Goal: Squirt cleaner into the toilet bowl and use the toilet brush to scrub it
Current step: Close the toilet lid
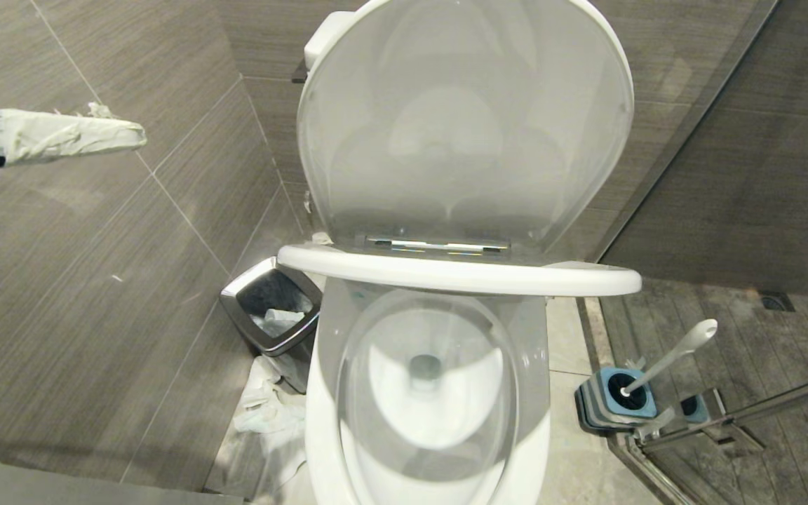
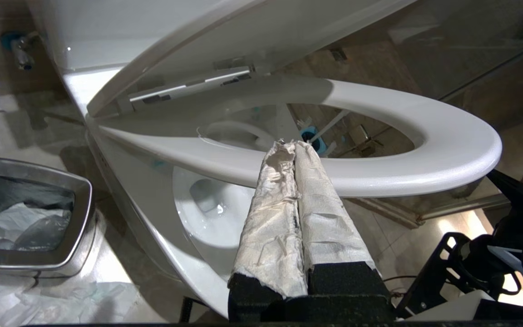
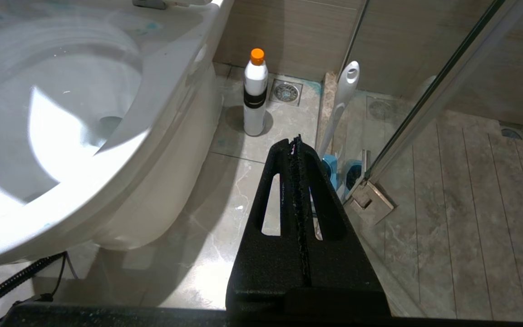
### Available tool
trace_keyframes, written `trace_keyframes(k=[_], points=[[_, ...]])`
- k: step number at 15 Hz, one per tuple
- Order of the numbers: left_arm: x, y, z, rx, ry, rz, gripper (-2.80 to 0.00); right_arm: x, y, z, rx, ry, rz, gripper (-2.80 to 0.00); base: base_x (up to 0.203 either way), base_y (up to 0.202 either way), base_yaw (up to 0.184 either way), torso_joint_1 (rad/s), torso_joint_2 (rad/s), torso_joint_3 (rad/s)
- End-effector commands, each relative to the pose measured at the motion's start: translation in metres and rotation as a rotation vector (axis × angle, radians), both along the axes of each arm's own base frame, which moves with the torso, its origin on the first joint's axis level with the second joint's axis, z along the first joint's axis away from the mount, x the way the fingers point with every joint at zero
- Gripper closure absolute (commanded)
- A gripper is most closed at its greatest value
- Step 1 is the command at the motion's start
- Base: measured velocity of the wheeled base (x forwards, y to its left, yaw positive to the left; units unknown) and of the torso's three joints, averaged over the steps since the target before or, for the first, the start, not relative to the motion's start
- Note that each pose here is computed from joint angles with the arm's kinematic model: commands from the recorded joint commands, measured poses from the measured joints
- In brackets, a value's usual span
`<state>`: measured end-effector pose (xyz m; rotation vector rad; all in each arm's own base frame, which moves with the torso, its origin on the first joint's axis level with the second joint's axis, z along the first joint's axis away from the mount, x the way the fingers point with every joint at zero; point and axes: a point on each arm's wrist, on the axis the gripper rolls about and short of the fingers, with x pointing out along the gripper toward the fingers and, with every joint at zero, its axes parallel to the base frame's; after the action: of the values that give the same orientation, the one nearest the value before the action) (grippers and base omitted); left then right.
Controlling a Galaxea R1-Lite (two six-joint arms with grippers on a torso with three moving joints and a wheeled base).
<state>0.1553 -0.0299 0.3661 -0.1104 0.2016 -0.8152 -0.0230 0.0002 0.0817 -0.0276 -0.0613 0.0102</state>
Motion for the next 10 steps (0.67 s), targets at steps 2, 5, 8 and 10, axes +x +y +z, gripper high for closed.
trace_keyframes(k=[2,5,8,10], points=[[0.001,-0.001,0.005,0.002,-0.013,0.001,0.0,0.002,0.0,-0.007,0.0,0.024,0.001,0.0,0.0,0.0,0.0,0.0,0.0,0.0],[0.018,-0.009,0.024,0.034,-0.088,0.116,0.0,0.002,0.0,-0.007,0.0,0.024,0.001,0.0,0.0,0.0,0.0,0.0,0.0,0.0],[0.048,-0.034,0.049,-0.021,-0.18,0.202,0.0,0.002,0.0,-0.007,0.0,0.024,0.001,0.0,0.0,0.0,0.0,0.0,0.0,0.0],[0.058,-0.05,0.052,-0.058,-0.2,0.183,0.0,0.002,0.0,-0.007,0.001,0.024,0.001,0.0,0.0,0.0,0.0,0.0,0.0,0.0]])
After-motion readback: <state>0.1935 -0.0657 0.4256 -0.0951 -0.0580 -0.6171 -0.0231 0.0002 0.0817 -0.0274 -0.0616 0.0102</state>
